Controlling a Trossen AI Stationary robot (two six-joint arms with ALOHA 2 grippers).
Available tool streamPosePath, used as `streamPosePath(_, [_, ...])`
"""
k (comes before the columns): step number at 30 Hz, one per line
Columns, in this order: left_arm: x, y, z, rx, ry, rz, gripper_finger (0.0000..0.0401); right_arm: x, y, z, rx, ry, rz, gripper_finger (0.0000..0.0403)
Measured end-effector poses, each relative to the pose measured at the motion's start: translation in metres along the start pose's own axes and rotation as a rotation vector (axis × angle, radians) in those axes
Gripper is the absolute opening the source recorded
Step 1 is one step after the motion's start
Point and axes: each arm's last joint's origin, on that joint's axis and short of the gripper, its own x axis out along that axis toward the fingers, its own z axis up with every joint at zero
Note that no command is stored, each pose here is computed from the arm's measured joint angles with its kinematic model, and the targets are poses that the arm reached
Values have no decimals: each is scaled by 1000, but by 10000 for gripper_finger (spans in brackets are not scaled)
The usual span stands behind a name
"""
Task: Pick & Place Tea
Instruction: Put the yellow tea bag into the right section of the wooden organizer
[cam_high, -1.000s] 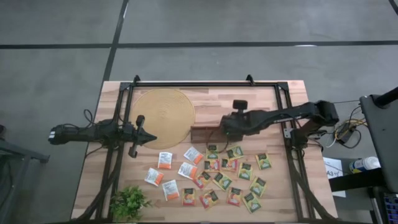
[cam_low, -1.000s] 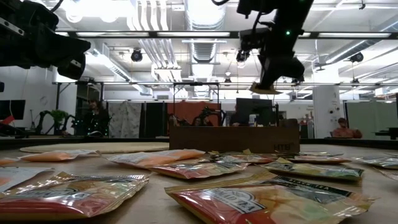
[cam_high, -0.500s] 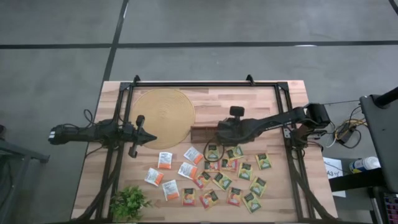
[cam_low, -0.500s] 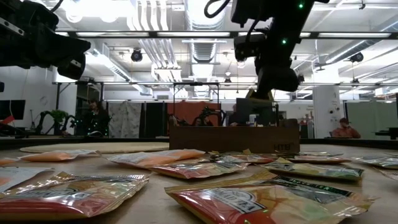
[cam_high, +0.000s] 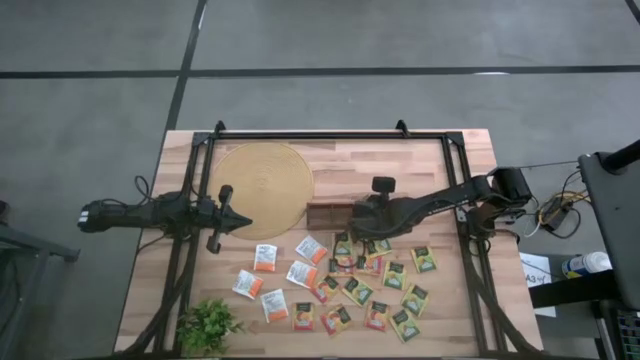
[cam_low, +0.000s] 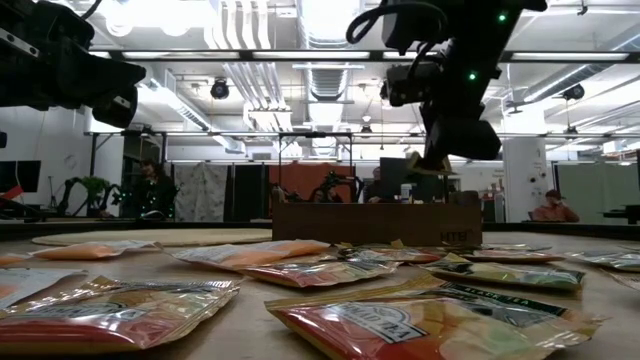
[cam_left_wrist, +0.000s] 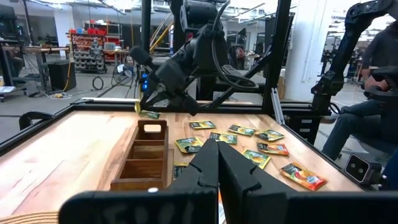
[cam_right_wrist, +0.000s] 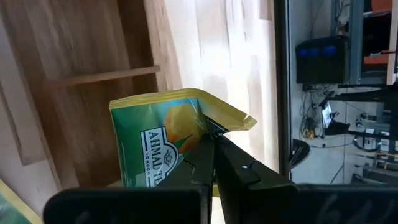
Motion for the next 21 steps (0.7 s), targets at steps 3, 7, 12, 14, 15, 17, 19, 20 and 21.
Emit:
streamPosePath(3, [0,0,0,0,0,0,0,1,1,-1,0,1,0,8])
streamPosePath(7, [0,0,0,0,0,0,0,1,1,1,12,-12,2,8])
streamPosePath(12, [0,0,0,0,0,0,0,1,1,1,13,-15,3,8])
streamPosePath(14, [0,0,0,0,0,0,0,1,1,1,13,-15,3,8])
streamPosePath(15, [0,0,0,0,0,0,0,1,1,1,14,-15,3,8])
streamPosePath(17, [0,0,0,0,0,1,0,1,1,1,14,-15,3,8])
streamPosePath(19, [0,0,0,0,0,1,0,1,1,1,16,-15,3,8])
streamPosePath(20, [0,0,0,0,0,1,0,1,1,1,16,-15,3,8])
streamPosePath(21, [0,0,0,0,0,1,0,1,1,1,17,-15,3,8])
